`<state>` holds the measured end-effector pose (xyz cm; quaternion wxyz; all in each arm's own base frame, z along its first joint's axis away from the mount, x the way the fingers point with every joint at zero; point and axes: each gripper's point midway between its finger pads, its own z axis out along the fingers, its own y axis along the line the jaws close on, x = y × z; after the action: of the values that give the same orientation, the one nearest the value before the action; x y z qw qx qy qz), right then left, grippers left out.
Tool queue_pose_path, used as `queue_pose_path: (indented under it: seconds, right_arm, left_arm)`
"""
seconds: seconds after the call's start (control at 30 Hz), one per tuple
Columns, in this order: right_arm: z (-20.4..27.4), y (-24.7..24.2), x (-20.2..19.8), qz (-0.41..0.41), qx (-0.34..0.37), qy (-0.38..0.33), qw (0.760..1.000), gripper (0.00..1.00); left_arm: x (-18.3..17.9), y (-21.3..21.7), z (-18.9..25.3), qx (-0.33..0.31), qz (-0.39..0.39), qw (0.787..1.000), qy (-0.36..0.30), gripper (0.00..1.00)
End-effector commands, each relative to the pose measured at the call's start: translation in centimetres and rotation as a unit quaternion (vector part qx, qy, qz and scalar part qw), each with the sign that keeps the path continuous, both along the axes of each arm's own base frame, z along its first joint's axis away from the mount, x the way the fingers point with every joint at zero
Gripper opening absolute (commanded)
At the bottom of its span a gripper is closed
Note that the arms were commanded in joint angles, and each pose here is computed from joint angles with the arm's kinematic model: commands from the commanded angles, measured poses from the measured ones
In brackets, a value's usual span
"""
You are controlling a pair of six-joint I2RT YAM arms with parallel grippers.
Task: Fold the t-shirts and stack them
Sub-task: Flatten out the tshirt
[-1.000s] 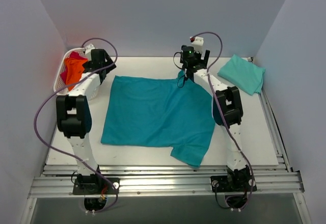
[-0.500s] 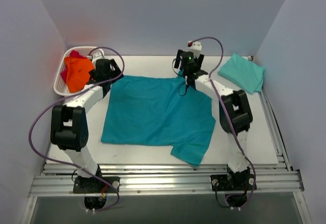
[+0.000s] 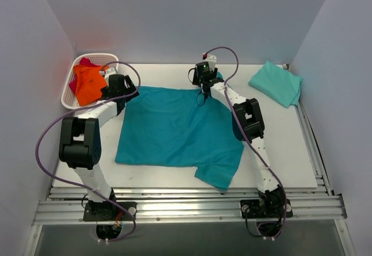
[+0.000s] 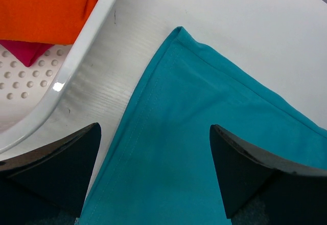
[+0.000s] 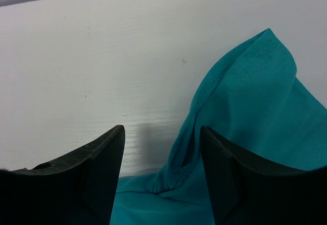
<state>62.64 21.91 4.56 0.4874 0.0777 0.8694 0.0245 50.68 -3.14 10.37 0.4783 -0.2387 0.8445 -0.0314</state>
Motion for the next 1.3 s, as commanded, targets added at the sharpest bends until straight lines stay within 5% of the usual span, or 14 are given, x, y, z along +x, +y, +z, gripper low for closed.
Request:
queue_pose_path:
  seconds: [0.0,0.1,0.17,0.2,0.23,0.83,0.97,1.07,1.2,1.23,1.27]
  right_arm:
    - [4.2,0.2,1.0,-0.01,0.031,-0.033,0.999,0.54]
    - [3.6,0.7,0.8,-0.004,0.043,-0.031,0.999,0.37]
    - [3.5,0.9,1.1,-0.001,0.048,-0.032,0.998,0.21]
    - [2.7,1.1,1.2,-0.001,0.048,-0.028,0.998,0.04]
    - [2.5,1.1,1.4,0.001,0.051,-0.027,0.998,0.0]
    - [3.3,4.6,6.4,0.032,0.118,-0.112,0.986,0.0]
    - [3.0,5.5,6.9,0.045,0.145,-0.136,0.979,0.14]
    - [4.2,6.7,7.1,0.069,0.164,-0.168,0.97,0.71]
    - [8.6,7.2,6.6,0.082,0.144,-0.217,0.962,0.77]
    - [13.3,6.8,5.9,0.076,0.129,-0.253,0.956,0.77]
    - [11.6,6.2,4.8,0.069,0.109,-0.238,0.963,0.78]
  left_arm:
    - [1.1,0.2,0.4,-0.002,-0.004,1.0,-0.022,0.96]
    - [1.2,0.5,-0.1,-0.007,-0.001,1.0,-0.018,0.96]
    - [1.2,0.7,-0.6,-0.009,0.001,1.0,-0.015,0.96]
    - [1.2,0.7,-0.6,-0.011,0.002,1.0,-0.015,0.96]
    - [1.2,0.8,-0.6,-0.011,0.003,1.0,-0.014,0.96]
    - [1.6,0.9,-1.4,-0.019,0.0,1.0,-0.005,0.96]
    - [1.6,0.9,-1.4,-0.019,0.001,1.0,-0.005,0.96]
    - [1.6,1.0,-1.5,-0.018,0.002,1.0,-0.004,0.97]
    - [2.0,0.9,-0.7,-0.013,-0.003,1.0,-0.021,0.97]
    - [2.2,0.8,0.2,-0.012,-0.004,0.999,-0.036,0.96]
    - [2.3,0.8,0.8,-0.011,-0.006,0.999,-0.043,0.97]
